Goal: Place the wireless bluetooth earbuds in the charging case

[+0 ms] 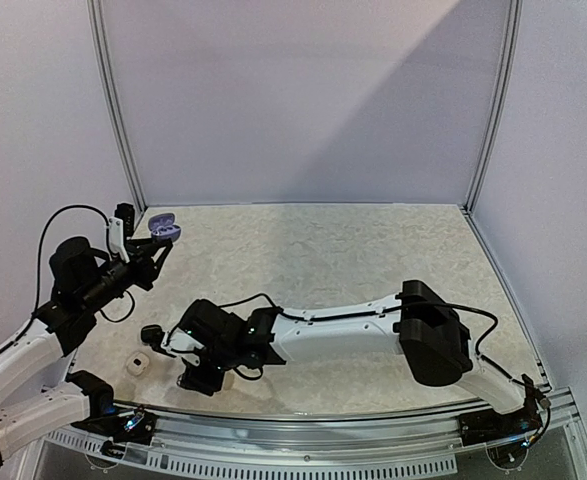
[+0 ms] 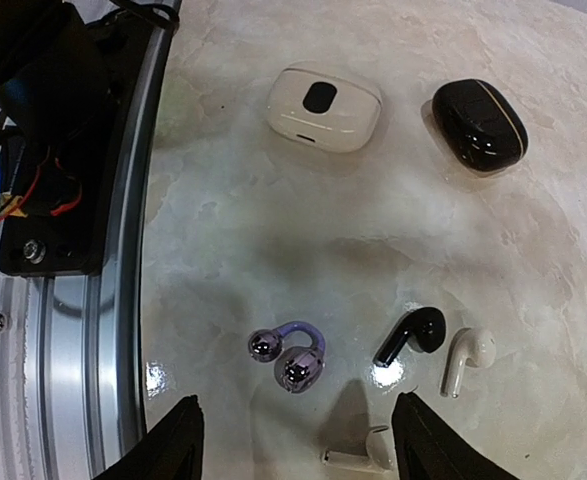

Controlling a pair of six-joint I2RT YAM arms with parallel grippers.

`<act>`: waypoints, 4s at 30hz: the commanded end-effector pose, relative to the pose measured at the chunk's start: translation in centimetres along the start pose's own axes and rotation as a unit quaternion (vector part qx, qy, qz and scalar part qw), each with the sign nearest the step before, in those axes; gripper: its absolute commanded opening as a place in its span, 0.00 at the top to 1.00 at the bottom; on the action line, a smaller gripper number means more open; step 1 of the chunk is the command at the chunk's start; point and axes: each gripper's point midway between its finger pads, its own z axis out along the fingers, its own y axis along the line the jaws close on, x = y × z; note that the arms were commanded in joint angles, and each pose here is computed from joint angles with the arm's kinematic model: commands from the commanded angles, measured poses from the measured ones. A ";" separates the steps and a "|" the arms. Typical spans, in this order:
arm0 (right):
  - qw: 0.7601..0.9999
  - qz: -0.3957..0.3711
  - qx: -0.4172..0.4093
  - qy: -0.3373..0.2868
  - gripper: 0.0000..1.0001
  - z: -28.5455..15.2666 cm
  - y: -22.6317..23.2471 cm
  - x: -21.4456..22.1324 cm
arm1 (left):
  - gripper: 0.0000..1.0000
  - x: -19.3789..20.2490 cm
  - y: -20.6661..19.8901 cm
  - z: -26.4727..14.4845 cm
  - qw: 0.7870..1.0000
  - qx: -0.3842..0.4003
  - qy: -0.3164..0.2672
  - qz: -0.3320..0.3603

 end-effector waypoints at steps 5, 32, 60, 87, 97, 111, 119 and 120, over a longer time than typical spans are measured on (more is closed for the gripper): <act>1.000 0.002 -0.012 -0.013 0.43 2.9 1.0 1.0 | 1.00 0.0 0.0 -0.4 1.000 -0.001 -0.015 0.011; 1.000 -0.023 -0.015 -0.003 0.76 4.7 1.0 2.3 | 1.00 -0.1 0.0 -0.3 1.000 0.000 -0.020 0.011; 0.983 0.047 0.090 -0.151 0.89 -6.7 -6.7 -5.8 | 1.00 -0.2 0.1 -0.3 1.000 -0.003 -0.022 0.015; 0.839 0.404 0.361 0.052 0.87 -18.7 -11.0 21.5 | 1.00 -0.2 -1.1 -0.3 0.999 0.031 -0.021 0.018; 0.860 0.390 0.306 0.123 0.66 -21.0 -8.3 21.1 | 1.00 -0.3 -1.1 -0.3 0.999 0.032 -0.022 0.017; 0.957 0.208 0.072 0.191 0.62 -24.0 -15.3 14.9 | 1.00 0.4 -1.6 0.0 0.999 0.049 -0.013 0.014; 0.961 0.068 -0.033 0.267 0.64 -18.8 -16.4 17.3 | 1.00 0.7 -2.3 0.0 0.997 0.069 -0.012 0.020; 0.960 0.065 -0.040 0.269 0.64 -18.4 -16.4 17.5 | 1.00 0.7 -2.3 0.0 0.997 0.071 -0.012 0.020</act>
